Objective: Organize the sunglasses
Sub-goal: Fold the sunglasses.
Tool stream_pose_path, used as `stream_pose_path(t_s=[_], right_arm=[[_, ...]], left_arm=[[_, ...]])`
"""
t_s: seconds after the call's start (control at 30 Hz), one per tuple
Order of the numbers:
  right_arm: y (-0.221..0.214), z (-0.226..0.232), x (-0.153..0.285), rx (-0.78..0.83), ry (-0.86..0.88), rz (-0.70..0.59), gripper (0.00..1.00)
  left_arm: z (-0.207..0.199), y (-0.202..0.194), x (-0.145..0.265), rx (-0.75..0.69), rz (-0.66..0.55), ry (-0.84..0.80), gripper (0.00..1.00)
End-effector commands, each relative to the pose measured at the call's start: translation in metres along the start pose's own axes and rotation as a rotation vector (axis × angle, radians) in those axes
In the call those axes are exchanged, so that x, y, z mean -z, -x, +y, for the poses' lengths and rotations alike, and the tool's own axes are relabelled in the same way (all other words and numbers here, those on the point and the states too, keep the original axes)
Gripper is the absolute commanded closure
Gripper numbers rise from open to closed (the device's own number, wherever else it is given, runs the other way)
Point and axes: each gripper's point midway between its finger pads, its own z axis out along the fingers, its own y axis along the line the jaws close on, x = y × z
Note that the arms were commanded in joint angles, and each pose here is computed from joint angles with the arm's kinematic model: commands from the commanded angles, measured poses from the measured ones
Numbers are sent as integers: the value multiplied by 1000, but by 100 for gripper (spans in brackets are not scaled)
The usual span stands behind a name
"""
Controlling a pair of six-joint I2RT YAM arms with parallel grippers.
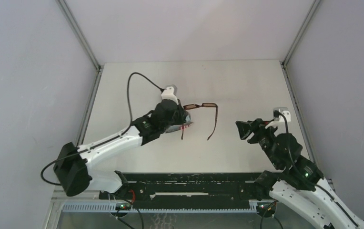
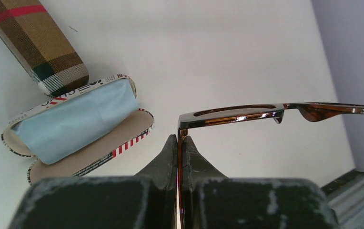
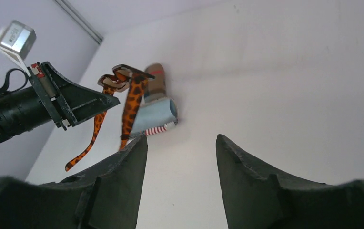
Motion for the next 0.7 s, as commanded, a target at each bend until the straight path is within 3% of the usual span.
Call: stream_pose_path(t_s=[0.0, 0.13, 0.33, 0.47, 0.67], right_arm=[[28, 14, 8, 35, 135, -188, 45], [28, 28, 4, 104, 241, -266, 43], [16, 75, -1, 233, 548, -417, 43], [14, 105, 13, 323, 761, -582, 50], [10, 143, 10, 454, 933, -587, 51]], left_arm=[[-29, 30, 33, 118, -70, -228, 100], [-36, 44, 62, 145, -126, -344, 100], [-43, 49, 91, 248, -137, -473, 100], [-40, 47, 99, 363, -123, -520, 100], [-45, 48, 110, 501, -117, -610, 100]])
